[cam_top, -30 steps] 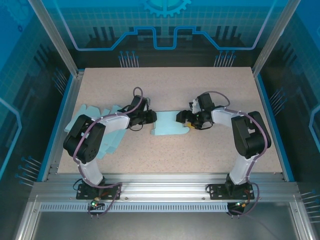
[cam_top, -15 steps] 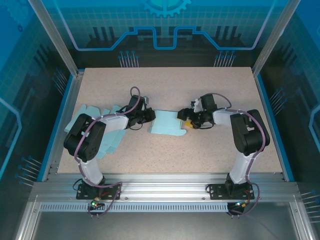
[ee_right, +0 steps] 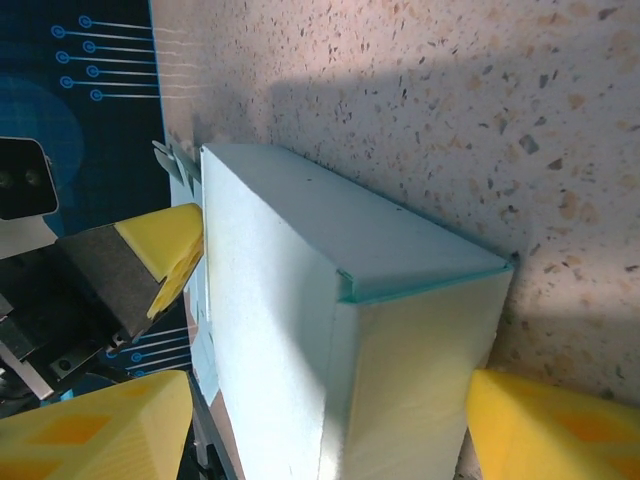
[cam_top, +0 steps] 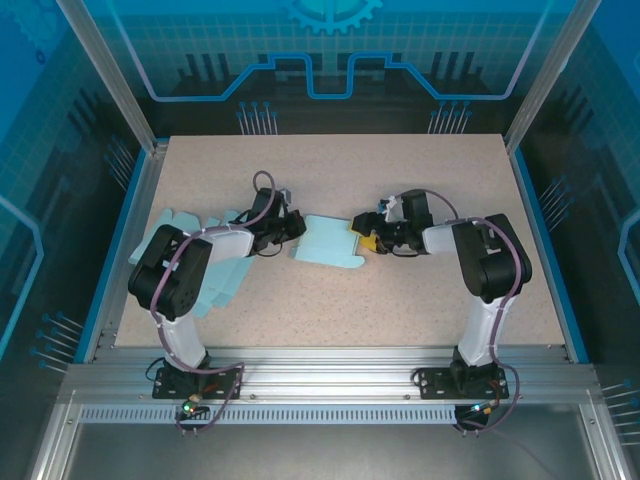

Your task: Fold the paper box

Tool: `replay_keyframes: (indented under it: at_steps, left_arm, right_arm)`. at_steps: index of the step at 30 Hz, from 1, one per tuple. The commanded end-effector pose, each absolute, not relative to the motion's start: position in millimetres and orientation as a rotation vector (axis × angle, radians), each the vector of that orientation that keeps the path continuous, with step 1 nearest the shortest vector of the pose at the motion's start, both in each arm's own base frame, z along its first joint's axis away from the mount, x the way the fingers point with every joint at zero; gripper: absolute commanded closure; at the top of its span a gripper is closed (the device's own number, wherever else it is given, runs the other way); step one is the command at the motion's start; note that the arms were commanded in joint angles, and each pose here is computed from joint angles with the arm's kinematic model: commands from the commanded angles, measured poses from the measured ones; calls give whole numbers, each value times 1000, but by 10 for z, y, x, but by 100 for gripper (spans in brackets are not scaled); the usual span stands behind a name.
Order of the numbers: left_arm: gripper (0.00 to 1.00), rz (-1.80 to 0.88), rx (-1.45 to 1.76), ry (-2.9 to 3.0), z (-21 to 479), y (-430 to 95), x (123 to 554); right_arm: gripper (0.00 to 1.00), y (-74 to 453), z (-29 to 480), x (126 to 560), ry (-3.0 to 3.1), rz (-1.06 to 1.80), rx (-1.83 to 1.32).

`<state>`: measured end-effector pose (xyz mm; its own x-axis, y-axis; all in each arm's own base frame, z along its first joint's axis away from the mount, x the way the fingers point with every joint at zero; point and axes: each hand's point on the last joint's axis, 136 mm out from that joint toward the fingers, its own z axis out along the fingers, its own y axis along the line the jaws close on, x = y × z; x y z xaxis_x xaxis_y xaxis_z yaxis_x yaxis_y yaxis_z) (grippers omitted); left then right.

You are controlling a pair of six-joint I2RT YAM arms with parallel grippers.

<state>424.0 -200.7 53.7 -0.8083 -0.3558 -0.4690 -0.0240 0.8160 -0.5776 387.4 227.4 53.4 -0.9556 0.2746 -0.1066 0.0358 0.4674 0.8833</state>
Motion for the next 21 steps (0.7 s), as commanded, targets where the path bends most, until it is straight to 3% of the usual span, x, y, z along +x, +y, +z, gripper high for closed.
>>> replay_keyframes:
  at_steps: [1,21]
  left_arm:
    - [100,-731,-383,2616,-51,-1899,3866]
    - [100,-719,-486,2612,-176,-1730,3885]
  right_arm:
    - [27,2558,538,3675,2497,1592,140]
    - [26,2528,496,3557,2618,1371,147]
